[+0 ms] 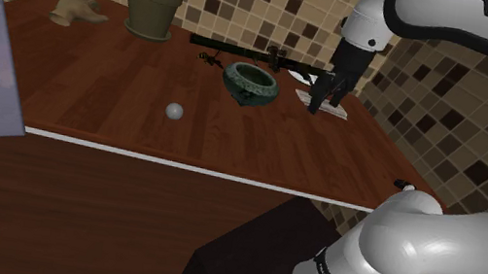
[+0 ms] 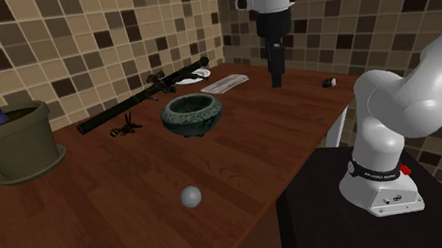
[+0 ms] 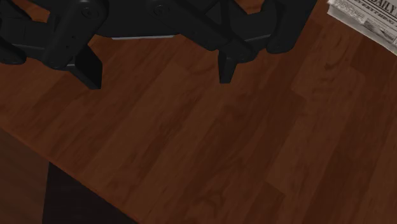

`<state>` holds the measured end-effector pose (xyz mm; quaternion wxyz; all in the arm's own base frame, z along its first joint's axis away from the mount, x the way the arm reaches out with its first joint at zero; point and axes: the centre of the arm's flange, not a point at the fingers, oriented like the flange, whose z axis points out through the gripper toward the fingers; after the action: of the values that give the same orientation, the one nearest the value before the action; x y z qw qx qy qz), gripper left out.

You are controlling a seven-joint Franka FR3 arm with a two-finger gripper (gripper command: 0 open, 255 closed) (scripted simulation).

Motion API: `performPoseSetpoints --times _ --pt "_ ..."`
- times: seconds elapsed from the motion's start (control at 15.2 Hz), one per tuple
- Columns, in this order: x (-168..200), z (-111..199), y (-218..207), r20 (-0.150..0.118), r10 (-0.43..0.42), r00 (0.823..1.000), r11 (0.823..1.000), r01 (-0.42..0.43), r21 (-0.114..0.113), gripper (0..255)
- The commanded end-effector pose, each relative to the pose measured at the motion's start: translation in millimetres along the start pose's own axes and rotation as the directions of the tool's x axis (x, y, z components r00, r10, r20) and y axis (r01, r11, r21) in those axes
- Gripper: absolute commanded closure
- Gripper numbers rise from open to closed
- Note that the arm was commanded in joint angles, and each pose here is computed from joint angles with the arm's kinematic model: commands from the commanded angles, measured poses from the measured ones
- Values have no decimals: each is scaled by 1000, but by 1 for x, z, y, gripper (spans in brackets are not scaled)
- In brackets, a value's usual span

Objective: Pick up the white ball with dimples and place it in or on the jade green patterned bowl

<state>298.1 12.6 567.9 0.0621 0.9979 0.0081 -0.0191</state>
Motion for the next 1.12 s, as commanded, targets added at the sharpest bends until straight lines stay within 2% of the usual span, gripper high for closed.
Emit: performPoseSetpoints --times 0.0,1.06 --pt "0 0 0 0 0 1000 1000 0 0 0" --pt "123 37 -147 -17 -65 998 990 67 127 0"
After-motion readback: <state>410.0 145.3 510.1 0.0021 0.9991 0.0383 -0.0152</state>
